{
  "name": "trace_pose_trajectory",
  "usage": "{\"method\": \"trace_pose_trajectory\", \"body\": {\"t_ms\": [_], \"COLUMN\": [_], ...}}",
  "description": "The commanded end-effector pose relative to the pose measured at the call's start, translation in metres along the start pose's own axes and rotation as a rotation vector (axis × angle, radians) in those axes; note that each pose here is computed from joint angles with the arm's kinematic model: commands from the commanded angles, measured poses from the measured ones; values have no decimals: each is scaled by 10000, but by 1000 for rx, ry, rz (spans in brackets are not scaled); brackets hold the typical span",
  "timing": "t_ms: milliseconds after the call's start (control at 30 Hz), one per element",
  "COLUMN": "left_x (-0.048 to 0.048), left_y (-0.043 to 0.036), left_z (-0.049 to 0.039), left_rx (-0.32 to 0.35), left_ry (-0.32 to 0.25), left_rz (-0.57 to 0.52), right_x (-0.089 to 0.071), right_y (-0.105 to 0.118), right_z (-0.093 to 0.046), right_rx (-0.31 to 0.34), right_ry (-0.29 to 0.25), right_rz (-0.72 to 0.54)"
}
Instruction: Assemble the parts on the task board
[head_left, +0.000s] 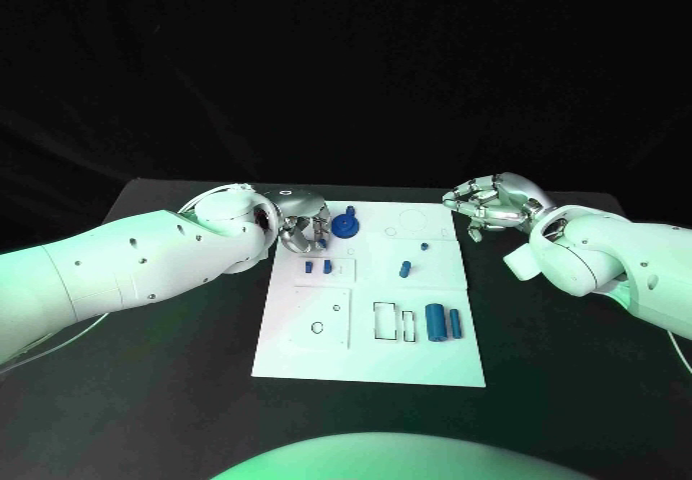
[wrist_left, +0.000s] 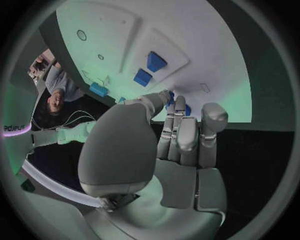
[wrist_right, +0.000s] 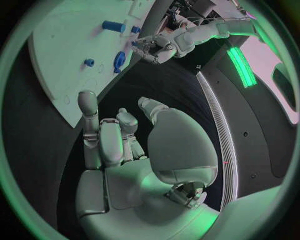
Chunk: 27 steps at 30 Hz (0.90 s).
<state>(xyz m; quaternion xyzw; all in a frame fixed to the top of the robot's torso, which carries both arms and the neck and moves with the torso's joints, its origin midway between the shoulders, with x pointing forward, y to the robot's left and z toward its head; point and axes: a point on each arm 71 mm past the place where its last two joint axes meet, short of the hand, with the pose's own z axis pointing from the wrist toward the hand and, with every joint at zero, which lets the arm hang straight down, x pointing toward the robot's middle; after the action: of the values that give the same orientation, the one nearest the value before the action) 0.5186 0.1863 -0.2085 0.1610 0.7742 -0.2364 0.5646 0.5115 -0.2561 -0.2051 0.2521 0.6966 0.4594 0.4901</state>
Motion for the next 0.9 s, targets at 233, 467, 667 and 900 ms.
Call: {"method": "trace_pose_trajectory", "body": {"t_ms": [233,467,667,900], "left_x": [33,42,48,49], "left_y": [-20,-24,-19,-9], "left_z": [13,15,17,23], "left_rx": [3,2,-4,-8], "left_ry": [41,51,59,58], "left_rz": [2,2,3,2], "right_x": [21,23,24,26], "right_y": [9,10,10,12], "right_z": [1,3,3,3], "right_rx": [-10,-11,-11,-11], "right_ry": [17,18,18,19], "right_rz": [2,3,3,3]}}
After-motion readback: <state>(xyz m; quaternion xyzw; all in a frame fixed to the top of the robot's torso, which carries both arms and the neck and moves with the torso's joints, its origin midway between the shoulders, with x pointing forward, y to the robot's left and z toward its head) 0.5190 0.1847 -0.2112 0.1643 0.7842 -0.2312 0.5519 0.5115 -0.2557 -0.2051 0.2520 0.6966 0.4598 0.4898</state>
